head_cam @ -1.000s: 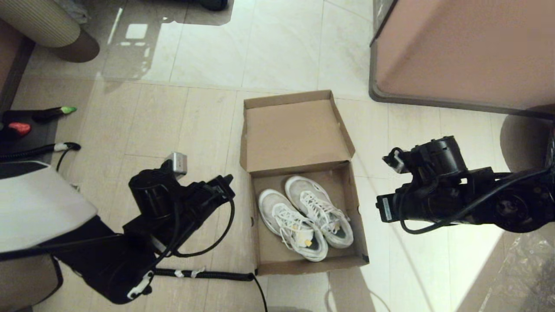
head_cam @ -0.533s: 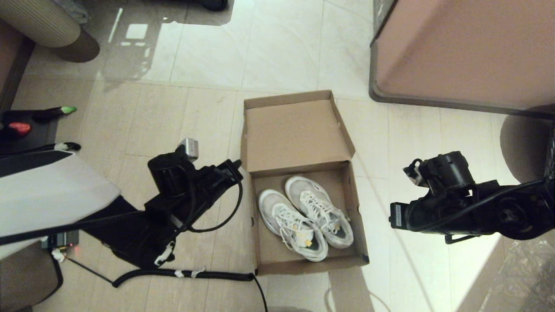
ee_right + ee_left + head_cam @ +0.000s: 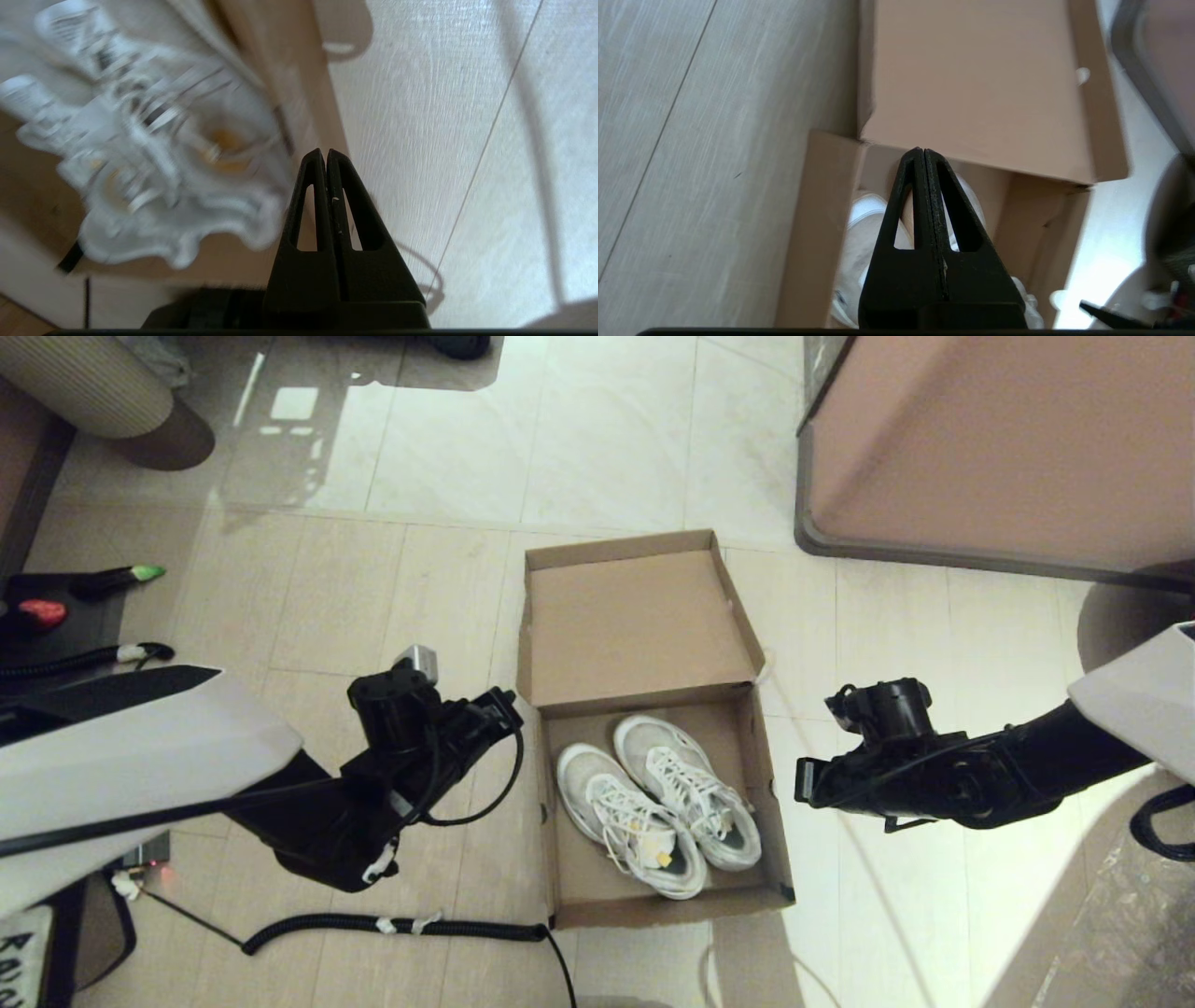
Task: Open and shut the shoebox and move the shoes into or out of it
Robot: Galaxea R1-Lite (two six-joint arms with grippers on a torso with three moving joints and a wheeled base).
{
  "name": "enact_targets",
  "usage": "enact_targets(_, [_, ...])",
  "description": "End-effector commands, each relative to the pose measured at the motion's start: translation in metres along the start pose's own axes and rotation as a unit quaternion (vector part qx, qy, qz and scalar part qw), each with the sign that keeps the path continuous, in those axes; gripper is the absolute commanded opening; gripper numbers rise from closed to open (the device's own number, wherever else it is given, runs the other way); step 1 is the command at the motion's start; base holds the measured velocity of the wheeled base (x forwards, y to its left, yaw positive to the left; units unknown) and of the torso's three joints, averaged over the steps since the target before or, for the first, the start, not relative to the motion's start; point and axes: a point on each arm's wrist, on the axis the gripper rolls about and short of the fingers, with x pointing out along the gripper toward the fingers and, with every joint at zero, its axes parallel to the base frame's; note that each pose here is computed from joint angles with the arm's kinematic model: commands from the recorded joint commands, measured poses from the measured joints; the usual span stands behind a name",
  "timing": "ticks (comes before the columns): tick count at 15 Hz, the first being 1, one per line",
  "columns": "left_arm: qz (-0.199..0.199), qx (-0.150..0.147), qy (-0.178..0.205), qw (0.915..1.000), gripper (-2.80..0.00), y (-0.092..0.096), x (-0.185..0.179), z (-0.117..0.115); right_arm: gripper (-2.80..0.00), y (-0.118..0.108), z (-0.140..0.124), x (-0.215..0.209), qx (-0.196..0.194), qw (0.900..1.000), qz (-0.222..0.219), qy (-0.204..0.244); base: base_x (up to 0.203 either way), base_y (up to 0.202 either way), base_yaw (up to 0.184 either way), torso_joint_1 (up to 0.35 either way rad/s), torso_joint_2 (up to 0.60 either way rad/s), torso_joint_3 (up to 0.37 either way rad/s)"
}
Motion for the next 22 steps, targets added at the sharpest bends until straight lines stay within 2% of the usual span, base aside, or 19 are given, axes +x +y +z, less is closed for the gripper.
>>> enact_targets(1, [0.006, 0.002, 0.007, 1.0000, -2.80, 0.006, 0.006, -0.013, -2.80, -0.008, -0.006, 0.029, 0.005, 1.000, -0.010, 0.015, 0.000, 0.000, 0.000, 0.000, 0.00, 0.000])
enact_targets(4, [0.004, 0.004, -0.003, 1.0000, -2.80, 0.004, 0.018, -0.018, -2.80, -0.013, 0.006, 0.053, 0.010, 1.000, -0.010, -0.005, 0.000, 0.000, 0.000, 0.000, 0.00, 0.000])
enact_targets(6, [0.001, 0.004, -0.006, 1.0000, -2.80, 0.005, 0.028, -0.023, -2.80, -0.013, 0.009, 0.057, 0.000, 1.000, -0.007, -0.010, 0.000, 0.000, 0.000, 0.000, 0.00, 0.000])
enact_targets(14, [-0.005, 0.004, 0.002, 1.0000, -2.80, 0.014, 0.034, -0.024, -2.80, -0.005, -0.023, 0.039, -0.052, 0.998, -0.005, 0.042, 0.000, 0.000, 0.000, 0.000, 0.00, 0.000])
enact_targets(19, [-0.005, 0.004, 0.008, 0.9999, -2.80, 0.016, 0.036, -0.030, -2.80, 0.002, -0.028, 0.022, -0.062, 0.997, 0.000, 0.046, 0.000, 0.000, 0.000, 0.000, 0.00, 0.000])
enact_targets(22, [-0.004, 0.003, 0.005, 1.0000, -2.80, 0.018, 0.036, -0.027, -2.80, 0.013, -0.043, 0.020, -0.073, 0.995, 0.009, 0.066, 0.000, 0.000, 0.000, 0.000, 0.00, 0.000])
